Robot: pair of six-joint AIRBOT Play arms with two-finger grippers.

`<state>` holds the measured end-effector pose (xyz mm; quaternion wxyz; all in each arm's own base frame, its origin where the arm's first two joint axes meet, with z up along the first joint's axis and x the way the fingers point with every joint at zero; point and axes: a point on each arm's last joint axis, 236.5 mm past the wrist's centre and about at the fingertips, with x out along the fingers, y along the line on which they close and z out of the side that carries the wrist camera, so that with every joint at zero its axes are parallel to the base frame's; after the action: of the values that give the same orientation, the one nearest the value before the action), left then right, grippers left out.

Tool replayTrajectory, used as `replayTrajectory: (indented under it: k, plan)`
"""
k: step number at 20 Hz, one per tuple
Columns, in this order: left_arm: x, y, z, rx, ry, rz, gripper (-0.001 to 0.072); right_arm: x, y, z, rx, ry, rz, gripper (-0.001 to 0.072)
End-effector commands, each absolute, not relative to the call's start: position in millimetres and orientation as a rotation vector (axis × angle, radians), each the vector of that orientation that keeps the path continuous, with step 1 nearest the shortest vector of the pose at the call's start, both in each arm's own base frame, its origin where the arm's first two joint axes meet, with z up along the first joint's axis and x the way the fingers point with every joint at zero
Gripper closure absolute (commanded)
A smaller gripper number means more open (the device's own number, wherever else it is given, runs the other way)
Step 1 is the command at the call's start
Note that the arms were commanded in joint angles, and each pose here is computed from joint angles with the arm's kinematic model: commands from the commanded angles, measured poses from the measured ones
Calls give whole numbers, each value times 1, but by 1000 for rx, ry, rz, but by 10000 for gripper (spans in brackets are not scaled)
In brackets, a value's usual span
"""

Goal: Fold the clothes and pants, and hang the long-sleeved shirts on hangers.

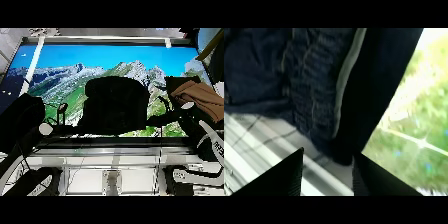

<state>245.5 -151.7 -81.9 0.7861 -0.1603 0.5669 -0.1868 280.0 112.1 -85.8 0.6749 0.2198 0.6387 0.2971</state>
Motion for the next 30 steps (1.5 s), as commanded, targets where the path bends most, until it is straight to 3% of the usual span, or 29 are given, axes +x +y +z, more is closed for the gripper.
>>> replayTrajectory:
  k: [1,2,4,7,8,18,19,21,22,26,30]
  plan:
    - [248,-164,-89,-393,1233,-441,36,290,113,-86,507,1397,651,378]
    - [249,-171,-88,-416,1228,-469,103,290,113,-86,507,1396,651,378]
    - [251,-180,-86,-426,1207,-515,146,290,113,-86,507,1397,651,379]
    - [252,-180,-85,-424,1204,-520,459,289,114,-86,509,1399,654,379]
    - [252,-180,-85,-424,1204,-520,483,287,114,-85,511,1404,660,379]
    - [252,-181,-85,-425,1204,-520,482,267,131,-96,458,1449,708,380]
    - [252,-181,-85,-425,1205,-521,483,262,138,-97,442,1462,729,425]
    - [243,-184,-84,-430,1236,-548,516,247,152,-90,439,1505,801,708]
    - [235,-187,-83,-421,1262,-575,709,235,156,-84,453,1541,847,703]
    - [197,-195,-53,-375,1347,-745,700,195,162,-50,485,1636,1009,703]
    - [231,-186,11,-390,1135,-722,702,190,163,-15,401,1536,1055,703]
